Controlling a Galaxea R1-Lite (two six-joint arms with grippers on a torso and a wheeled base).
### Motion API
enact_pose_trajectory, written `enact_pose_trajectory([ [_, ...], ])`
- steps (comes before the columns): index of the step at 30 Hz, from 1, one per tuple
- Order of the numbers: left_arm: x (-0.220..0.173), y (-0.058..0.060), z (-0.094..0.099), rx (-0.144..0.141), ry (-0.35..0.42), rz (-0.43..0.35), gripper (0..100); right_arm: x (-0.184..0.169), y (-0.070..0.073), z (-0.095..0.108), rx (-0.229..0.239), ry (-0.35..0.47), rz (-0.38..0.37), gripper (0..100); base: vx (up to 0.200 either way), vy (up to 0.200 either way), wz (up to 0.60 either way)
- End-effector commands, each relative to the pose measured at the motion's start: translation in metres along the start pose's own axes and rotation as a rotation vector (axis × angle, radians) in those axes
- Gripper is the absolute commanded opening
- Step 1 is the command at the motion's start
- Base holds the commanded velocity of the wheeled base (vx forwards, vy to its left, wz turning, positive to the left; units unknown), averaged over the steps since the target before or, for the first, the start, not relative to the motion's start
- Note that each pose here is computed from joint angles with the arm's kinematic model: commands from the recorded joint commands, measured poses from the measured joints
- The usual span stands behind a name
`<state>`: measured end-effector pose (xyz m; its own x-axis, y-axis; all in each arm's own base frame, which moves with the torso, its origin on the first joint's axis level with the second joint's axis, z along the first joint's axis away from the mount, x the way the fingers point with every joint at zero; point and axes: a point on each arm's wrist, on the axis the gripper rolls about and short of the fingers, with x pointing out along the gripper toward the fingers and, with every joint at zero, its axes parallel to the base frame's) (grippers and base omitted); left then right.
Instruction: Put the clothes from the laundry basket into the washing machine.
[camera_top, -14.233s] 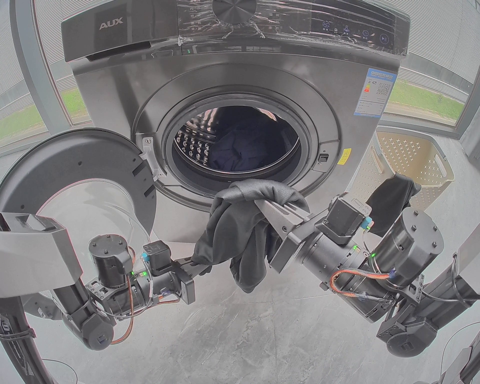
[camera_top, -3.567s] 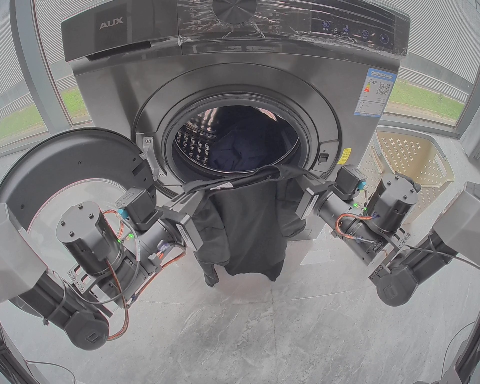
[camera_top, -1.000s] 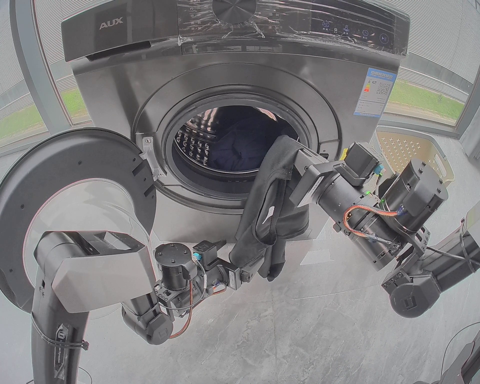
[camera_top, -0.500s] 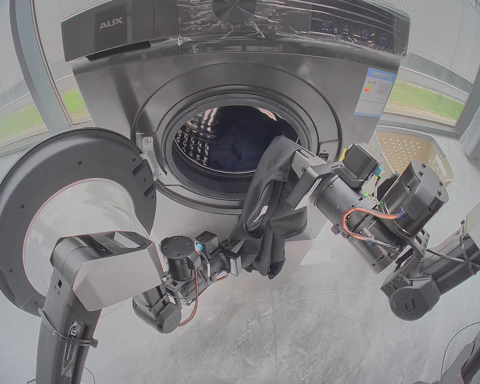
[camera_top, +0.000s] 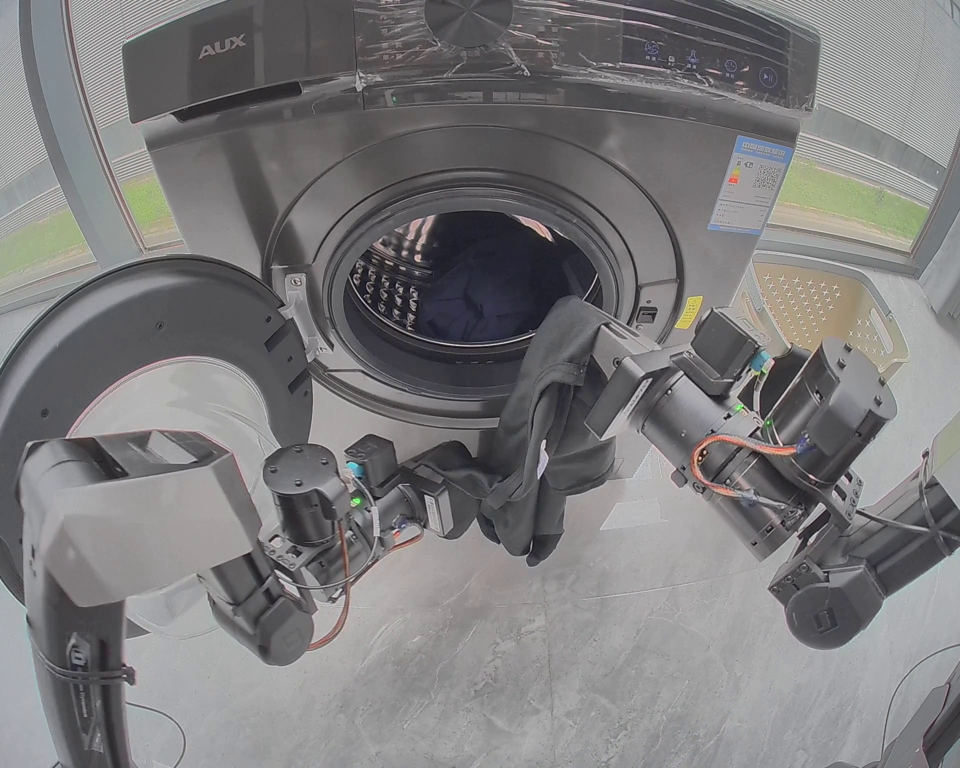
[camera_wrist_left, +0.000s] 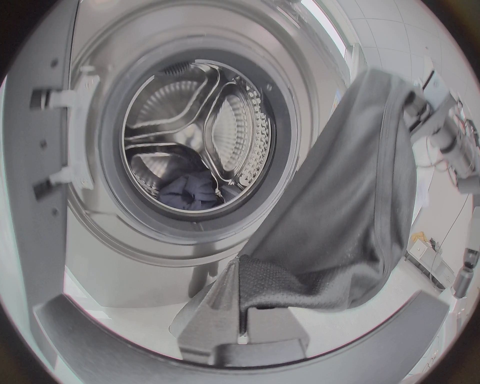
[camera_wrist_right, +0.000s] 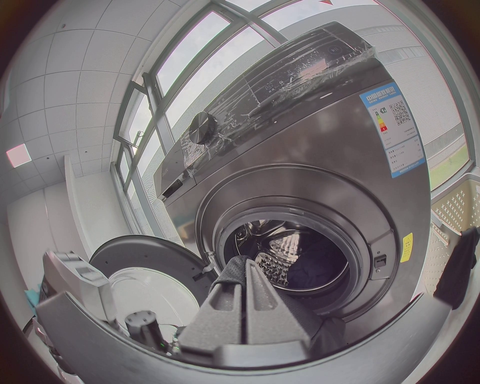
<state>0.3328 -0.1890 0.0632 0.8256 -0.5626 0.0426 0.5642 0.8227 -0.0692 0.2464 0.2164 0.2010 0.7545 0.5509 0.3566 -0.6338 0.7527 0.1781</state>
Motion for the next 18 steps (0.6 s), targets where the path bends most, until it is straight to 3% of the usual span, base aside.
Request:
enact_pose_trajectory([
  [1,-0.052,-0.002,0.059,0.008,-0.076,0.017,0,-0.011,-0.004,-0.001,0.007,0.025,-0.013,0,0.0,0.0,0.0],
  [7,-0.086,0.005,0.105,0.018,-0.196,0.052,0,-0.021,-0.019,0.004,-0.01,0.033,-0.06,0,0.0,0.0,0.0],
  [9,-0.095,0.005,0.11,0.014,-0.209,0.056,0,-0.023,-0.025,0.005,-0.018,0.034,-0.078,0,0.0,0.0,0.0],
  [12,-0.105,0.003,0.113,-0.015,-0.211,0.053,0,-0.023,-0.033,0.007,-0.026,0.029,-0.103,0,0.0,0.0,0.0],
  [18,-0.107,0.006,0.117,-0.015,-0.223,0.065,0,-0.023,-0.044,0.008,-0.019,0.02,-0.173,0,0.0,0.0,0.0],
])
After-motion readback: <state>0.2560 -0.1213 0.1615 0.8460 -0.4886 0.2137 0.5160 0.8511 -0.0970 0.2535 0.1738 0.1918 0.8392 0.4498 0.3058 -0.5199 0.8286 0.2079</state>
